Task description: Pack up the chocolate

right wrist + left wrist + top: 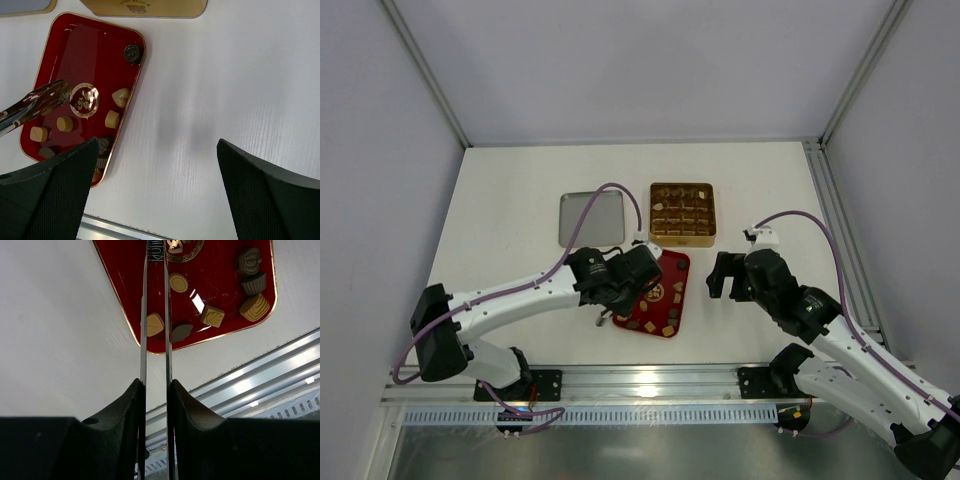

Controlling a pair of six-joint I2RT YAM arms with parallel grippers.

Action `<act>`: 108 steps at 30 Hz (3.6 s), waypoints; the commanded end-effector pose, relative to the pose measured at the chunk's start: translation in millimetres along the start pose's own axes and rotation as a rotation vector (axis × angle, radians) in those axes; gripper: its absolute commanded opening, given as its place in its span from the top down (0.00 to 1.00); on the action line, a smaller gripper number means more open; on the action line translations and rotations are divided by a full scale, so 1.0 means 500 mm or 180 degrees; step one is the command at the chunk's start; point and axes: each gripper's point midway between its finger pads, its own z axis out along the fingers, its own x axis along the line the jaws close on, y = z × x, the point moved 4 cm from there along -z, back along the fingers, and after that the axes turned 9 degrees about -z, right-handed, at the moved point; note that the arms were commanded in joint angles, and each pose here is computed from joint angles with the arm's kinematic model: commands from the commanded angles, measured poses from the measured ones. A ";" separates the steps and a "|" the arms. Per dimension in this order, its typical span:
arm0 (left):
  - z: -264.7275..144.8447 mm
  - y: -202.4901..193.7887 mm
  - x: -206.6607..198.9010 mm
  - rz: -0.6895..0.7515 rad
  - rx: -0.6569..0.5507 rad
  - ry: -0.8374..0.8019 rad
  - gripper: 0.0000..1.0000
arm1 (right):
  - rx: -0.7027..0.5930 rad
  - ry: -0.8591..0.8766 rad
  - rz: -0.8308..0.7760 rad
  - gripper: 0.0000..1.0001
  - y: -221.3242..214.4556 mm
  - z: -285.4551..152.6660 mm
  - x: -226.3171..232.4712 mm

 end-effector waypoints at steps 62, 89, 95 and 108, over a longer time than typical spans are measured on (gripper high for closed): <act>0.124 0.509 -0.038 -0.0194 -0.0977 -0.0404 0.73 | -0.0327 -0.0174 -0.0077 0.00 0.073 -0.048 -0.014; 0.153 0.506 -0.024 -0.0210 -0.0898 -0.0390 0.69 | -0.0325 -0.0129 -0.0082 0.00 0.070 -0.043 -0.010; 0.153 0.506 -0.025 -0.0218 -0.0895 -0.0401 0.67 | -0.0332 -0.0140 -0.0080 0.00 0.072 -0.043 -0.011; 0.129 0.508 -0.024 -0.0217 -0.0953 -0.0442 0.66 | -0.0327 -0.0137 -0.0084 0.00 0.071 -0.043 -0.011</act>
